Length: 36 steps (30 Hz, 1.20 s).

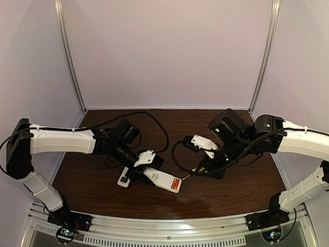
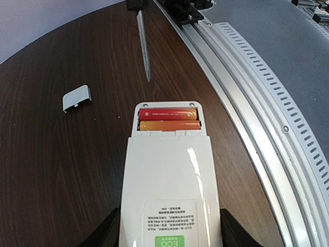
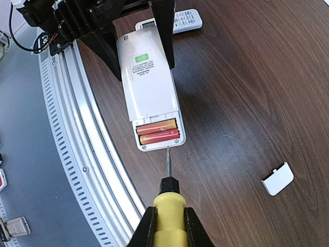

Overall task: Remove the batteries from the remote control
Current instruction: Remove the battery from the remote control without the battery cover.

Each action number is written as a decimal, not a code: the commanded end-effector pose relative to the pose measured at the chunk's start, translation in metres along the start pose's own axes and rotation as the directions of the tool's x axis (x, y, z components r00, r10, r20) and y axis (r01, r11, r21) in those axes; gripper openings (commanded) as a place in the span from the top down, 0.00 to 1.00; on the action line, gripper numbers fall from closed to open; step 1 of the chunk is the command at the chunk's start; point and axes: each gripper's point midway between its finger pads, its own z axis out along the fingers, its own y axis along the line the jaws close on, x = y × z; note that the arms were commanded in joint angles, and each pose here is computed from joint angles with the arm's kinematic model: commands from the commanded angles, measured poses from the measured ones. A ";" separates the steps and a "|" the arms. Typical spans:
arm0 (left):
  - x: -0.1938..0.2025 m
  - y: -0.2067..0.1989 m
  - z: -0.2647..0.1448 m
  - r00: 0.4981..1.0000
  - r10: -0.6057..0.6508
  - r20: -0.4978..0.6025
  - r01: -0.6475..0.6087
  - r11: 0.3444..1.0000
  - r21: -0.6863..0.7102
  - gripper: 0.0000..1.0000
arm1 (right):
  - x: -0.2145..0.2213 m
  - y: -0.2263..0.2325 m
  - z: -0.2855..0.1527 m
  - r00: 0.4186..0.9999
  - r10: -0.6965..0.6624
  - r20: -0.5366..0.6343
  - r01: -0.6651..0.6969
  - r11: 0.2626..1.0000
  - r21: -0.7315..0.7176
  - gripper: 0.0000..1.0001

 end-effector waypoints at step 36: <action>-0.025 -0.003 0.001 0.996 0.014 0.083 -0.019 0.998 0.062 1.00 | -0.007 -0.005 0.003 0.993 -0.110 0.031 0.107 0.991 0.080 1.00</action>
